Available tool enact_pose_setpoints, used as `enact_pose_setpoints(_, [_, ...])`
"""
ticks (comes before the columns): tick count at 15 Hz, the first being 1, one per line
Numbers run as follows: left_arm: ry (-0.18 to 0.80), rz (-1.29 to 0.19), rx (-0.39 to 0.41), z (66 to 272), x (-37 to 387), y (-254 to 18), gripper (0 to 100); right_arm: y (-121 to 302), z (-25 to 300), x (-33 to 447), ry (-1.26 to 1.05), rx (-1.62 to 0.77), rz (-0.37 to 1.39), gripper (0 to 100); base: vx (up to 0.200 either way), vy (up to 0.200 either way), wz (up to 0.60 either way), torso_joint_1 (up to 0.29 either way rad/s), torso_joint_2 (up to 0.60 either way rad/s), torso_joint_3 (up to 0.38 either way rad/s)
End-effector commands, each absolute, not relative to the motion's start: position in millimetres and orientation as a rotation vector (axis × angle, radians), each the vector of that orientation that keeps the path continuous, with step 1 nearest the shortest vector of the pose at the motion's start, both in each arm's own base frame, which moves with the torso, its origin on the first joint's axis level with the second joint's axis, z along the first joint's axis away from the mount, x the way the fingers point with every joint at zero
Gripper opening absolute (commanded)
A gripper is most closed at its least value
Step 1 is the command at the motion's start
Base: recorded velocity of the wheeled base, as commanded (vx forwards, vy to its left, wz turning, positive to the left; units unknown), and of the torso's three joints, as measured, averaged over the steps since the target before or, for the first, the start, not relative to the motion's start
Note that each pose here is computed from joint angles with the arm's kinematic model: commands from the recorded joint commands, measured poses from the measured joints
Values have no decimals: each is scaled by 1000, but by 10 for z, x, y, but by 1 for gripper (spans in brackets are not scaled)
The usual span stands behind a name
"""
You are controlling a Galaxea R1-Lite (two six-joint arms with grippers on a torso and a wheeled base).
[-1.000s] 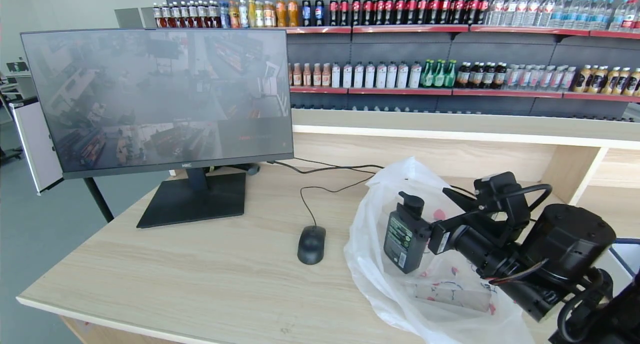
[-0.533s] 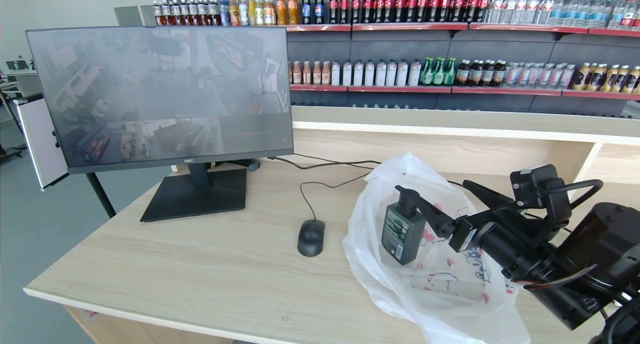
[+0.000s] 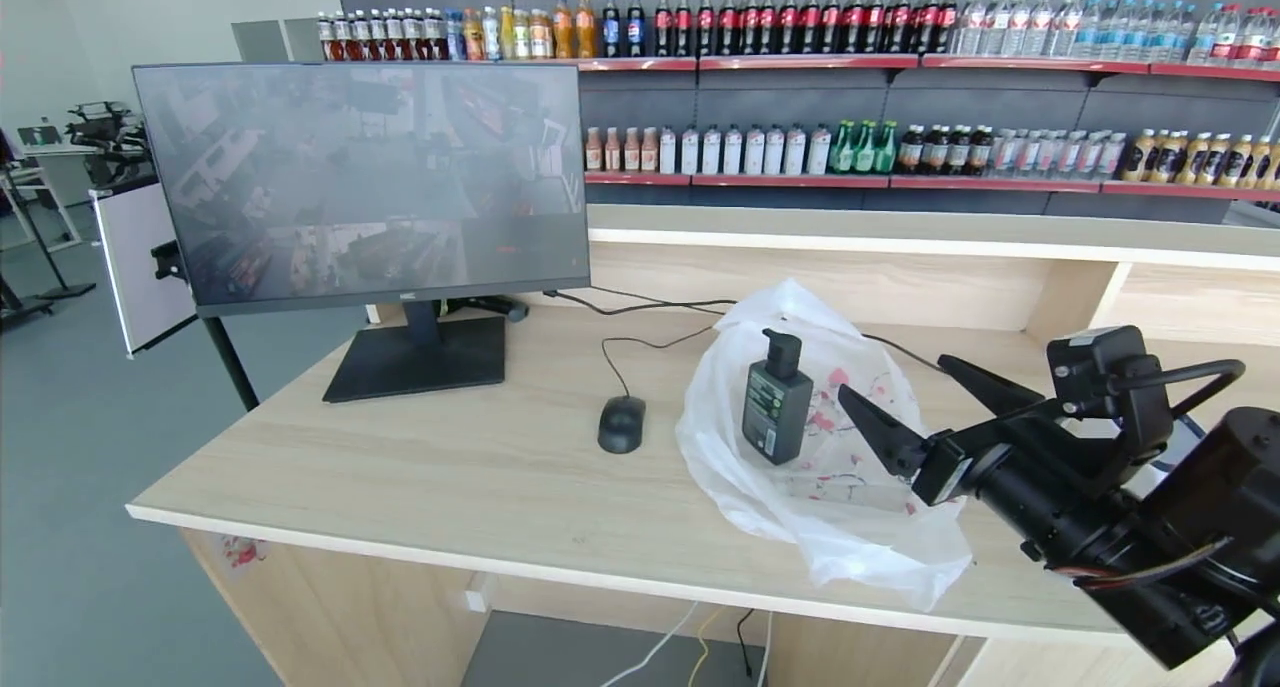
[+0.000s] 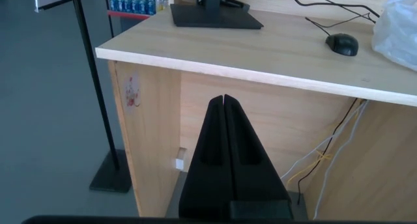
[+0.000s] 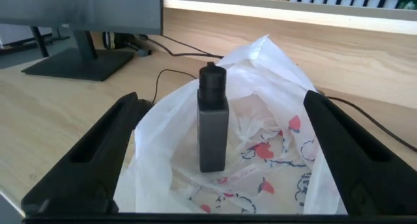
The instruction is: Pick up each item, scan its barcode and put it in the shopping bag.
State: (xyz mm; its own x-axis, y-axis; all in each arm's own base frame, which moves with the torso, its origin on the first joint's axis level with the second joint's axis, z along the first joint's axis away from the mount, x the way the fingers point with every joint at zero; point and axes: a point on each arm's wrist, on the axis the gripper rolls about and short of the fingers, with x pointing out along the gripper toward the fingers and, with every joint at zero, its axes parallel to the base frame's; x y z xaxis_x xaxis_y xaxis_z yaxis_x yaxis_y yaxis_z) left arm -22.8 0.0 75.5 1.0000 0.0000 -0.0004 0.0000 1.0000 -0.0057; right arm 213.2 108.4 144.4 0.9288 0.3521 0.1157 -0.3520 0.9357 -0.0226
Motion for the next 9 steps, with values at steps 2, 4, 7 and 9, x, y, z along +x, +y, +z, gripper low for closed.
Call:
enact_pose_setpoints(2, [0,0,-6,755,-228,0,0,1045,1450,2136,-121,0,346,100,0,0,-600,24,10,5])
enact_pose_setpoints(4, [0,0,-6,755,-228,0,0,1033,1452,2127,-121,0,343,100,0,0,-600,-7,0,7])
enact_pose_setpoints(7, [0,0,-6,755,-228,0,0,1026,1442,2105,-115,-2,344,100,0,0,-600,9,7,4])
enact_pose_setpoints(9, [0,0,-6,755,-228,0,0,1007,1459,2106,-123,-2,336,100,0,0,-300,4,1,4])
